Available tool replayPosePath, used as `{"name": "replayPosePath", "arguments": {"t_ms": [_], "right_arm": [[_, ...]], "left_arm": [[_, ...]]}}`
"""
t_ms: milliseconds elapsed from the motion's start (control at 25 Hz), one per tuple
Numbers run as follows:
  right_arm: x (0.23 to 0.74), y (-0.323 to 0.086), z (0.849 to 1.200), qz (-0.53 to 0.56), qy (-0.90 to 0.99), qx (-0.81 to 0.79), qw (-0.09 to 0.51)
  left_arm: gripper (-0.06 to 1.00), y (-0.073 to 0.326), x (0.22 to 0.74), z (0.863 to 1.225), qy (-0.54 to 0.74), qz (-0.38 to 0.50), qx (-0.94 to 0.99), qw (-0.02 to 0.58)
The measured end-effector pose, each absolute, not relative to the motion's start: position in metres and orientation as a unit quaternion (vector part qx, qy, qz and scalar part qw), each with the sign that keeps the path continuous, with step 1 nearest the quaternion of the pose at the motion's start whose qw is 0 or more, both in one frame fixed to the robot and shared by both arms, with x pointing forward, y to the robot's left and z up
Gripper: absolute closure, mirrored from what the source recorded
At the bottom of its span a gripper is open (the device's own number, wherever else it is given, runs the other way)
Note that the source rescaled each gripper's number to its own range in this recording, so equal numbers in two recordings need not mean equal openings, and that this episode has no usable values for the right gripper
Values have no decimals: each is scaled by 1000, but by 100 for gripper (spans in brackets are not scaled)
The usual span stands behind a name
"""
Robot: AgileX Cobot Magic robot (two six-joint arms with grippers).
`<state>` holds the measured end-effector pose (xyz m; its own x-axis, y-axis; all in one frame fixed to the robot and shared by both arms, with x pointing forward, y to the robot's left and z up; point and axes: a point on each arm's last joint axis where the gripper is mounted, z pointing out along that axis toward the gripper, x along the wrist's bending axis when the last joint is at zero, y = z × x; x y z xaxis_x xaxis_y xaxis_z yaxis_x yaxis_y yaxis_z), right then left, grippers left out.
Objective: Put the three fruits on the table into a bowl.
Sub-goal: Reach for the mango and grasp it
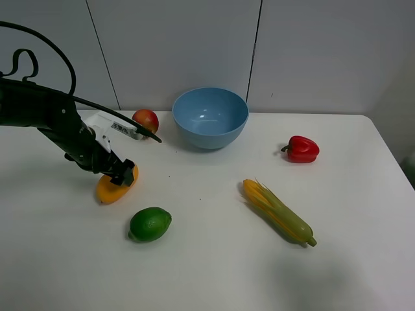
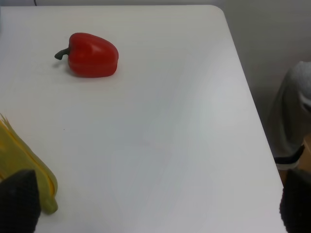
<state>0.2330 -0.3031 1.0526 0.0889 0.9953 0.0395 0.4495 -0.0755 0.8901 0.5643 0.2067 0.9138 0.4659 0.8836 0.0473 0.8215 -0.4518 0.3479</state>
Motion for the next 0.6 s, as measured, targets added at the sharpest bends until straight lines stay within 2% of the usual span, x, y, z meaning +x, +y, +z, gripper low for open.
{"name": "replayPosePath", "arguments": {"t_ms": [520, 600], "right_arm": [[233, -303, 1053, 365, 568, 636, 374], [233, -303, 1053, 365, 568, 636, 374]], "left_arm": [[-6, 206, 571, 873, 502, 100, 851, 119], [-1, 206, 571, 871, 503, 98, 851, 118]]}}
